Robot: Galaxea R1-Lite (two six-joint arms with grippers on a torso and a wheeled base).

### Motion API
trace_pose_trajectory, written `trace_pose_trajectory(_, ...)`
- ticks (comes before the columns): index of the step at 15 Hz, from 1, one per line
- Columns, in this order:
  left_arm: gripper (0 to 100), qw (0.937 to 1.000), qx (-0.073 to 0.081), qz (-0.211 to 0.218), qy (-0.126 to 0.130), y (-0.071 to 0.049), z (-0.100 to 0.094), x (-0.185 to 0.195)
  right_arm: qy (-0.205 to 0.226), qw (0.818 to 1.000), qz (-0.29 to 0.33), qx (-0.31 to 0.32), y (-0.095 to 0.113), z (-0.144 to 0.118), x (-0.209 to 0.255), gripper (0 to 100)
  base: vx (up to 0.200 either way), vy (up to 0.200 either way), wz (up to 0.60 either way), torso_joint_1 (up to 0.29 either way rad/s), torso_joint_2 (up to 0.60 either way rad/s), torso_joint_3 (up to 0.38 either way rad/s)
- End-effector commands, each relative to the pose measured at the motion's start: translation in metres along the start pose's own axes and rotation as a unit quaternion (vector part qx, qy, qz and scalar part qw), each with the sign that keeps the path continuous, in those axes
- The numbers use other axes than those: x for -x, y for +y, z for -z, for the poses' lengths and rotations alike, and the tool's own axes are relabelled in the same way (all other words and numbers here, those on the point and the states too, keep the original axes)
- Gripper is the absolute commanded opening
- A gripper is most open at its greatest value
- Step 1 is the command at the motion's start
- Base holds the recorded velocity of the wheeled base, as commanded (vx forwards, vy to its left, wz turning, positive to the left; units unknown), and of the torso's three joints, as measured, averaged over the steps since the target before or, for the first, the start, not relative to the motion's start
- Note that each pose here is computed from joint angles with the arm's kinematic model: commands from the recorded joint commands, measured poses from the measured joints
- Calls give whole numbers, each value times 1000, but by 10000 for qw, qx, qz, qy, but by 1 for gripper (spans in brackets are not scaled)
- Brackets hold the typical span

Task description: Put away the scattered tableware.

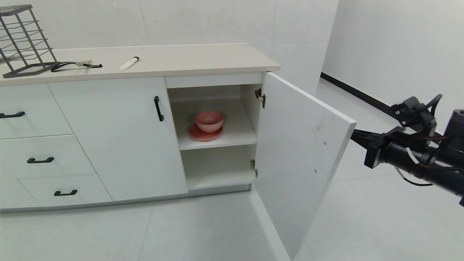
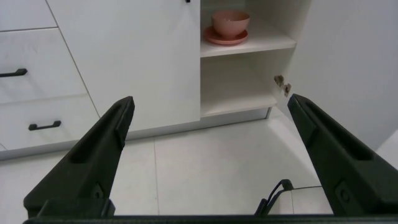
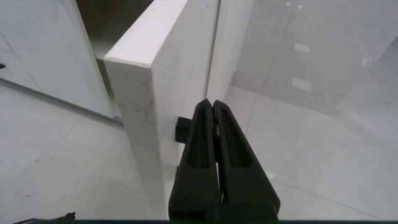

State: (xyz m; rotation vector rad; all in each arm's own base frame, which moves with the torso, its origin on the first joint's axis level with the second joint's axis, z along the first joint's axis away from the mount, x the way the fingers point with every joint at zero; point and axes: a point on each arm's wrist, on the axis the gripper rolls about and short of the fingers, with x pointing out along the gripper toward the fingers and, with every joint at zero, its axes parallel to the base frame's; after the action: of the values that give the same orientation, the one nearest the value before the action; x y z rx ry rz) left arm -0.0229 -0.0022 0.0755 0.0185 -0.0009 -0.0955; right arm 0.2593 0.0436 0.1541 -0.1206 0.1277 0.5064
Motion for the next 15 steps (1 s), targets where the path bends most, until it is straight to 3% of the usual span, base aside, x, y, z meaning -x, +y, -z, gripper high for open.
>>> trace_pose_trajectory(1, 100, 10000, 1, -2, 8, 0, 0, 0, 71, 9999, -103, -20, 3, 4, -7, 0, 0, 0, 0, 0, 0, 0)
trace_pose_trajectory(15, 100, 10000, 24, -94, 9, 0, 0, 0, -84, 9949, -997, 148, 50, -6, -21, 0, 0, 0, 0, 0, 0, 0)
